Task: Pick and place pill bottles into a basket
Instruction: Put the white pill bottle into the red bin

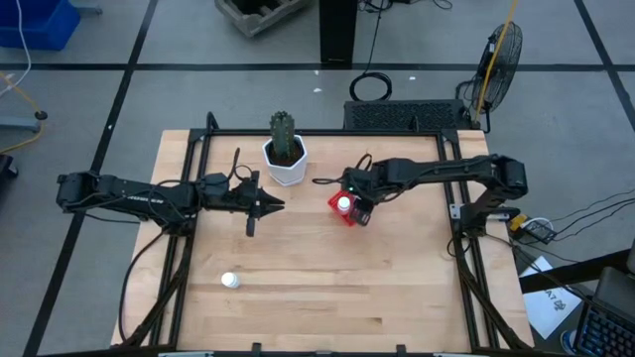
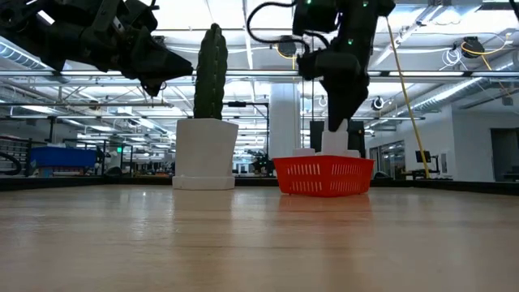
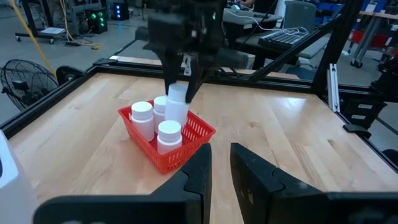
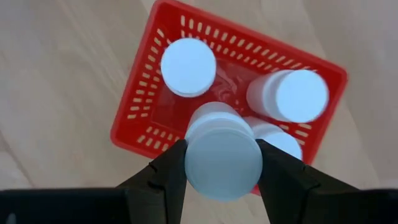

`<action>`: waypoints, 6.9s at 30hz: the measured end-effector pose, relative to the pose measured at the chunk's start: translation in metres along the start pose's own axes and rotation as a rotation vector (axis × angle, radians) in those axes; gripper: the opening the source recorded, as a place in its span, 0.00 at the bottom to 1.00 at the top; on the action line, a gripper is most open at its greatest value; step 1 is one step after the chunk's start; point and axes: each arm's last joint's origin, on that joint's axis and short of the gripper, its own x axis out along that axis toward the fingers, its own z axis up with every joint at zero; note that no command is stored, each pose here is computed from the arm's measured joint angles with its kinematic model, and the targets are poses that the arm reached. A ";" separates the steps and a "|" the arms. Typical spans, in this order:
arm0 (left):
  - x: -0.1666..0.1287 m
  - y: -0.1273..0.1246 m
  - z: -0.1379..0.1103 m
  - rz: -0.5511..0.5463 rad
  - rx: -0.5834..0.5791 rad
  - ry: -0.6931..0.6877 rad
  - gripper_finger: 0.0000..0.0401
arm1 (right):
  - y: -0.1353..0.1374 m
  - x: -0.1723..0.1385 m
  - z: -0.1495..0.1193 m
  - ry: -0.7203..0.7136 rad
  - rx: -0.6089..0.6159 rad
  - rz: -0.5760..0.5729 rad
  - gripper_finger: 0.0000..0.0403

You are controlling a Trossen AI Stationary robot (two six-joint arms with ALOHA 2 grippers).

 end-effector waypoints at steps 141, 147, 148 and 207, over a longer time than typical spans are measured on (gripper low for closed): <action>-0.001 -0.016 0.012 -0.292 -0.296 -0.061 0.16 | -0.014 -0.003 -0.224 -1.292 -0.187 0.679 0.00; -0.003 -0.035 0.017 -0.407 -0.248 -0.113 0.16 | -0.014 -0.003 -0.224 -1.293 -0.186 0.679 0.01; -0.003 -0.038 0.019 -0.422 -0.242 -0.137 0.16 | -0.014 -0.003 -0.224 -1.293 -0.186 0.679 0.00; -0.062 -0.148 -0.015 -0.001 -0.248 0.928 0.81 | -0.014 -0.003 -0.224 -1.293 -0.186 0.678 0.01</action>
